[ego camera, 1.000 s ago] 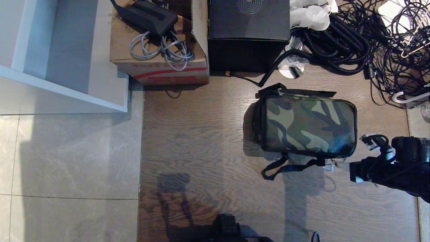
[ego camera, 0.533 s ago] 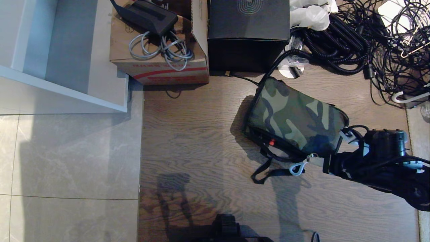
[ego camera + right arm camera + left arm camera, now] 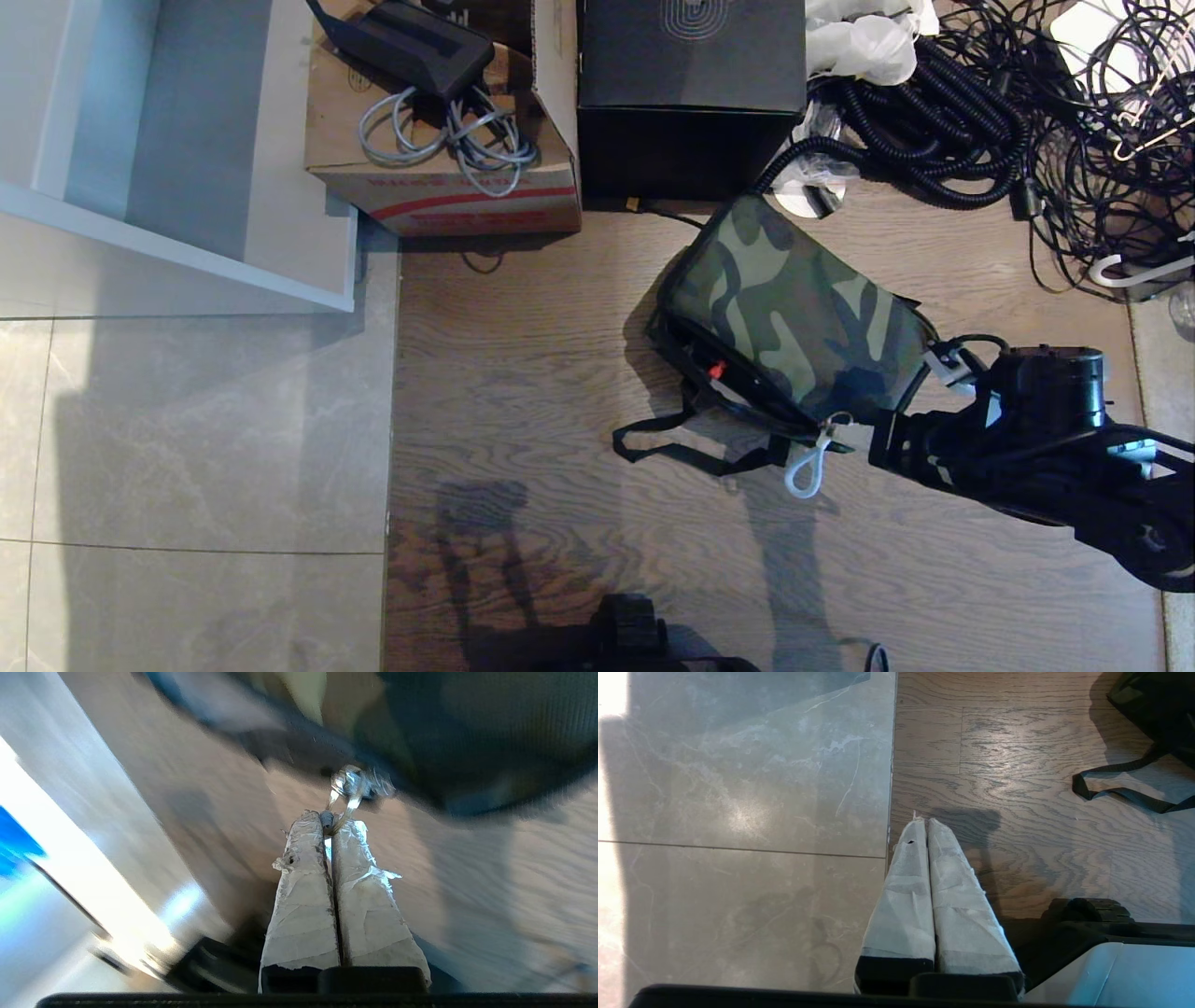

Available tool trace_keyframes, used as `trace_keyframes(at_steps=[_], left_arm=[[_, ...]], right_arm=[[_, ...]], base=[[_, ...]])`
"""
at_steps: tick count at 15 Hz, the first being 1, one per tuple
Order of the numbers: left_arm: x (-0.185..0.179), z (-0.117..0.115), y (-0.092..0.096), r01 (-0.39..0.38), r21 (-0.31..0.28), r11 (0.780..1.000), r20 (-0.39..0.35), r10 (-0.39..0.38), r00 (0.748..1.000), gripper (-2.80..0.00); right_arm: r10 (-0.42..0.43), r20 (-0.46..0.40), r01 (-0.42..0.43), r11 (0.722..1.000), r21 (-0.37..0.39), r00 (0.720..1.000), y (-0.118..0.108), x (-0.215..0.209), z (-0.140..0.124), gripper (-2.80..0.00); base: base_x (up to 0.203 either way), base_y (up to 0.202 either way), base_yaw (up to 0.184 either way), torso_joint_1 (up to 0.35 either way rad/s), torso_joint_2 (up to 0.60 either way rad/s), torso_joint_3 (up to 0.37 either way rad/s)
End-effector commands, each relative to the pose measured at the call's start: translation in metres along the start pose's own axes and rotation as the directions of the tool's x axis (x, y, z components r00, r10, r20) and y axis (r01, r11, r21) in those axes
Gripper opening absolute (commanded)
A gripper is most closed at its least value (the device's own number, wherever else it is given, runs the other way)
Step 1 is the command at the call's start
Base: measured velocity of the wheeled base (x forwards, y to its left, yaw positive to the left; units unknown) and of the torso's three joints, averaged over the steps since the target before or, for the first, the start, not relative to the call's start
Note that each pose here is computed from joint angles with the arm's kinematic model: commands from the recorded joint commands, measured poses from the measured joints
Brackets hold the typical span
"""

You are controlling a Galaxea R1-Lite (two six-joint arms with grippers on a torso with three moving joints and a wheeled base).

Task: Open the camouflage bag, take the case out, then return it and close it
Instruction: Open the top of the storage box

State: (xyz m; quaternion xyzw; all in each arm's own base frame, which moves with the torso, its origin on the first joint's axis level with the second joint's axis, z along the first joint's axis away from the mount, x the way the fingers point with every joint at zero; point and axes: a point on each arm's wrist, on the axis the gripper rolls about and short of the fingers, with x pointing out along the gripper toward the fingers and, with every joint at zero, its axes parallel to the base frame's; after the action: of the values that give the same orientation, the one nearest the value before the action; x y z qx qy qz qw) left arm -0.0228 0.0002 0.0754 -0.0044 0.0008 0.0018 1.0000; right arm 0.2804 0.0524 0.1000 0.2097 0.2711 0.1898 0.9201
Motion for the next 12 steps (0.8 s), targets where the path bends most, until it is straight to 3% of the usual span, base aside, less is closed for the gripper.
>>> trace_keyframes(at_steps=[1,4,12], left_arm=[[0.0,0.0,0.0,-0.001,0.0,1.0,0.0,0.001,1.0,-2.8],[0.0,0.0,0.0,-0.001,0.0,1.0,0.0,0.001,1.0,-2.8],[0.0,0.0,0.0,0.0,0.0,1.0,0.0,0.0,1.0,-2.8]], right_arm=[[-0.034,-0.093,0.026,0.995,-0.093,0.995,-0.008,-0.006,-0.023,-2.8],[-0.074,-0.167,0.048,0.986,-0.157,0.983,-0.017,-0.011,-0.036,-2.8],[-0.19,-0.163,0.142,0.953,-0.269,0.968,-0.057,-0.019,-0.032,-2.8]], base=[[0.0,0.0,0.0,0.0,0.0,0.0],[0.0,0.0,0.0,0.0,0.0,0.0],[0.0,0.0,0.0,0.0,0.0,0.0]])
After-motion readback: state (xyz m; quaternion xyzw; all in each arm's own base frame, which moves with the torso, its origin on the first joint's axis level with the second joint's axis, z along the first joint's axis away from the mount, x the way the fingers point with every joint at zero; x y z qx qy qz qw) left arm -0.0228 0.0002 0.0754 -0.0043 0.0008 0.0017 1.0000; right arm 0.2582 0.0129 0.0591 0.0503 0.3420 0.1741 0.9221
